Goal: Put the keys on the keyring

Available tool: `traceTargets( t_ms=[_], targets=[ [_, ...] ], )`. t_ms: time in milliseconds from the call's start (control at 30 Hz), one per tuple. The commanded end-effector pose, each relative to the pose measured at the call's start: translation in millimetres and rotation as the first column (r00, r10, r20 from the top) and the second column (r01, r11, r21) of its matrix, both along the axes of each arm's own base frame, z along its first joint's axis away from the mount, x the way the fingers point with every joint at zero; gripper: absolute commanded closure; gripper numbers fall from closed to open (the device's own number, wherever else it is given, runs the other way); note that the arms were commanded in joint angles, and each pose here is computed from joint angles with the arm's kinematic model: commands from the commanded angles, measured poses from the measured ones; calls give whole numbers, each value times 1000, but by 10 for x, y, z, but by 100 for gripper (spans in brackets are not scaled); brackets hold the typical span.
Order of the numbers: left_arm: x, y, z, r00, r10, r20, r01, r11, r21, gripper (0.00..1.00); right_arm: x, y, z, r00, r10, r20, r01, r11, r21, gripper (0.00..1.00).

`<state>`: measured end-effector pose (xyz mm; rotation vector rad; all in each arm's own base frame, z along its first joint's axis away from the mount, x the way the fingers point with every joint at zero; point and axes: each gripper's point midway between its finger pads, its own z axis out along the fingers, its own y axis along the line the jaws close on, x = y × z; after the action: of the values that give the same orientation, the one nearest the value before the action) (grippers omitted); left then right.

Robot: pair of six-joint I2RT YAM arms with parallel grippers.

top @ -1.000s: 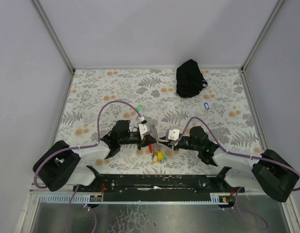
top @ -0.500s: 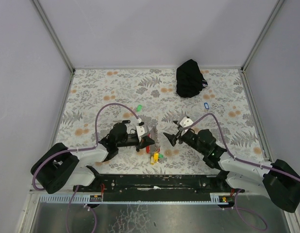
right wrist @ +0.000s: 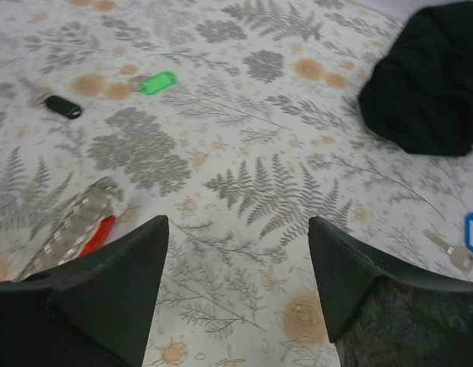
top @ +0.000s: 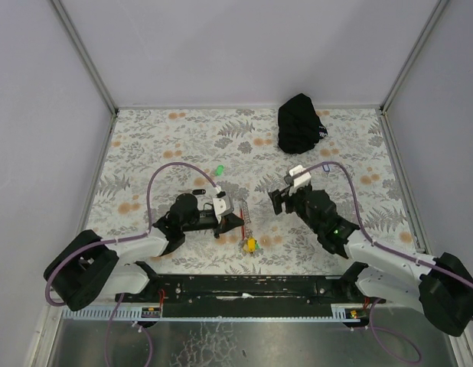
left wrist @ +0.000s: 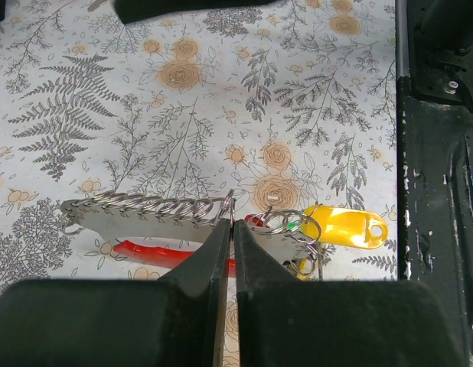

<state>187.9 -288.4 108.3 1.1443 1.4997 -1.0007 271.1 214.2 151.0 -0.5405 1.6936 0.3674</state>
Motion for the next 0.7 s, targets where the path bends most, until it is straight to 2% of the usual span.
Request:
traceTargets(
  t_ms=[0,167,367,567,667],
  targets=[
    [73,-12,160,997,21,69,-18,999,-41,100,313,-341,35,972,-206,-108,205,978,-21,21],
    [81,-11,166,997,26,68,-23,999,-41,100,558,-759,-125,905,-361,-225,363,931,-32,22],
    [88,-8,184,997,33,68,-30,999,-46,100,884,-1355,-347,770,-523,-366,553,833,-28,28],
    [88,0,192,997,35,70,-32,999,-44,100,1240,-1775,-574,665,-589,-458,655,755,-20,37],
    [89,-11,180,997,30,65,-27,999,-41,100,1396,-1899,-684,627,-599,-499,678,735,-30,45]
  ],
)
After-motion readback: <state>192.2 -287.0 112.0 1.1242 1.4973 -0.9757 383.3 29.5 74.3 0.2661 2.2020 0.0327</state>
